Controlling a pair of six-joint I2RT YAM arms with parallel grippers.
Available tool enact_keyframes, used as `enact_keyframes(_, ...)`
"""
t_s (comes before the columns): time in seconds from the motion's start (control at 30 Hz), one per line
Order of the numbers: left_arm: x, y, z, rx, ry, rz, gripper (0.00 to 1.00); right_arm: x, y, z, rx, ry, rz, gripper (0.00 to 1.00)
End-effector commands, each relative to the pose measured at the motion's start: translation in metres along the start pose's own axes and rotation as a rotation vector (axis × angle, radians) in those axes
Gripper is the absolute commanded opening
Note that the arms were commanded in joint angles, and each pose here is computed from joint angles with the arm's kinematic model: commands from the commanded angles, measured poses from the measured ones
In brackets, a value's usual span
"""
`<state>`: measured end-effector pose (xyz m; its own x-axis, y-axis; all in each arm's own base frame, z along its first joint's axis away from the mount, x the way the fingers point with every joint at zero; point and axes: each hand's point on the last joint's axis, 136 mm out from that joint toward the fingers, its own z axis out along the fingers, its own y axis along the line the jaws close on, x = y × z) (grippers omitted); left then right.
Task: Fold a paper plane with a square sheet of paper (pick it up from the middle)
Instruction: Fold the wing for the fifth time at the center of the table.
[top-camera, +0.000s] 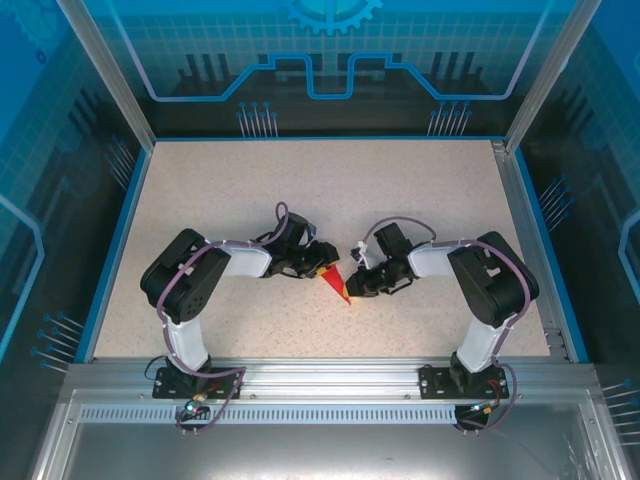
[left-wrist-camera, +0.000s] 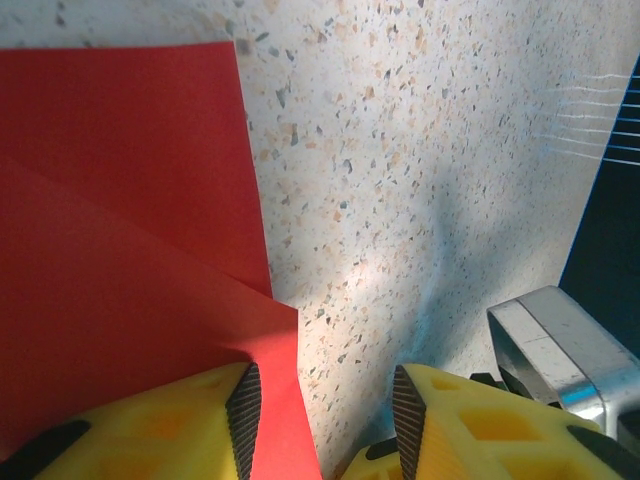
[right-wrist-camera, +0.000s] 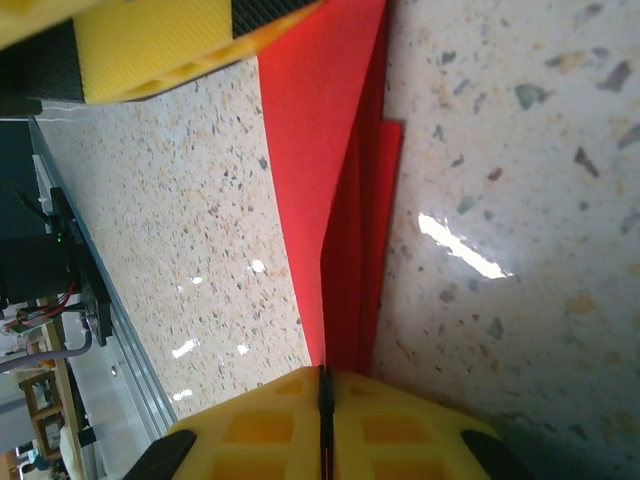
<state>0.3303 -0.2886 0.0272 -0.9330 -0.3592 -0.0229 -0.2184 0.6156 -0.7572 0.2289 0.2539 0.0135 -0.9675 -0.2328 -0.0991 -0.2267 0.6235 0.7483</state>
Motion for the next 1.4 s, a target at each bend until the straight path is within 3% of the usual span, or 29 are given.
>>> enact_keyframes(0.0,-0.001,0.055,0.006,-0.171,-0.006,-0.067,0.43,0.04,-0.01,0.001,0.033,0.124,0.116,0.1)
enact_keyframes(0.2,-0.001,0.055,0.006,-0.171,-0.005,-0.071,0.43,0.051,-0.018,0.0,0.066,0.145,0.144,0.1)
enact_keyframes(0.37,-0.001,0.056,0.007,-0.172,-0.001,-0.075,0.43,0.06,-0.031,0.004,0.121,0.182,0.213,0.03)
enact_keyframes(0.63,-0.001,0.056,0.007,-0.171,0.001,-0.076,0.42,0.075,-0.046,-0.004,0.266,0.205,0.225,0.06)
enact_keyframes(0.93,-0.002,0.06,0.005,-0.183,0.0,-0.083,0.42,0.078,-0.041,-0.013,0.313,0.195,0.191,0.08)
enact_keyframes(1.1,-0.001,0.063,0.005,-0.186,0.0,-0.09,0.42,0.079,-0.042,-0.011,0.31,0.195,0.195,0.0)
enact_keyframes(1.37,-0.001,0.062,0.006,-0.18,0.003,-0.094,0.42,0.073,-0.036,-0.013,0.291,0.172,0.172,0.05)
